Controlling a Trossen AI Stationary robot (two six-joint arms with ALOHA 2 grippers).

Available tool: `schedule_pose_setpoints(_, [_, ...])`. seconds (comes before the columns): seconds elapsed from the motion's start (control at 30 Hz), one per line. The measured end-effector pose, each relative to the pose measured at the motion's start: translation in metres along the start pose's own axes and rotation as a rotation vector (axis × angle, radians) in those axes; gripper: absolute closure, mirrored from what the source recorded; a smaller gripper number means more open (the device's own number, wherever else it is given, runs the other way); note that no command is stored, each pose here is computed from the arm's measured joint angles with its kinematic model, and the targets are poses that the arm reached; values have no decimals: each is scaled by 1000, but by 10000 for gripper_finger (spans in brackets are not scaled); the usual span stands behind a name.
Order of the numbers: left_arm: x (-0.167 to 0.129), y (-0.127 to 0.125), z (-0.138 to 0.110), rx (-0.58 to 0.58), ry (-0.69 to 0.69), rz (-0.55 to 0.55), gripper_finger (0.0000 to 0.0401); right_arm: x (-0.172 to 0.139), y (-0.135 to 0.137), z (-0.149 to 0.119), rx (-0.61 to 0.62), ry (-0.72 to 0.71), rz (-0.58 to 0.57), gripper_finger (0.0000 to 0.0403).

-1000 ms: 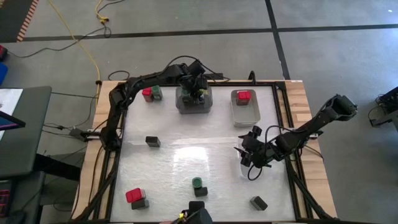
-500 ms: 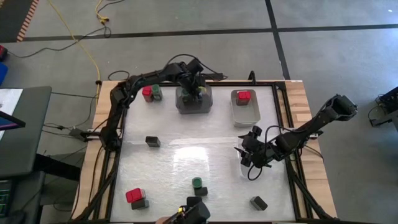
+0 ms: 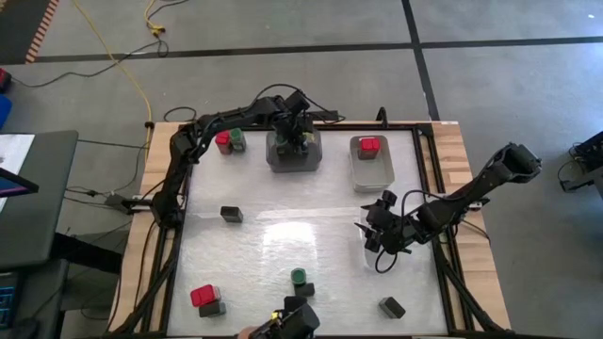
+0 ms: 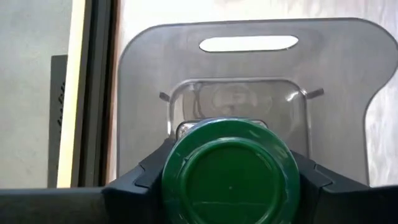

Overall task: Sort spices by type
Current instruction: Put the center green seasoning bottle into the black bin

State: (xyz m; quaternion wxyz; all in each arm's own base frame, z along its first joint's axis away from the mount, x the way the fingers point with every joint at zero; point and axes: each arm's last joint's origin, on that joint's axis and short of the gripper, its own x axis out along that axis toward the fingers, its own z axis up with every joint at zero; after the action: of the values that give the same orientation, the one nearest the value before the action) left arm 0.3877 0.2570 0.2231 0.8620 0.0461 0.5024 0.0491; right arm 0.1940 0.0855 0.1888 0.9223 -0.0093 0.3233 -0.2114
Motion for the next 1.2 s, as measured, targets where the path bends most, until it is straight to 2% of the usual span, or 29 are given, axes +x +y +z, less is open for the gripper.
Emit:
schedule_pose_setpoints(0.47, [-1, -1, -2, 30, 27, 2, 207, 0, 0, 0, -3, 0, 0, 118])
schedule_pose_setpoints(0.7, [-1, -1, -3, 28, 44, 16, 172, 0, 0, 0, -3, 0, 0, 118])
schedule_pose_setpoints(1.2, [-1, 0, -3, 38, 43, 16, 178, 0, 0, 0, 0, 0, 0, 118])
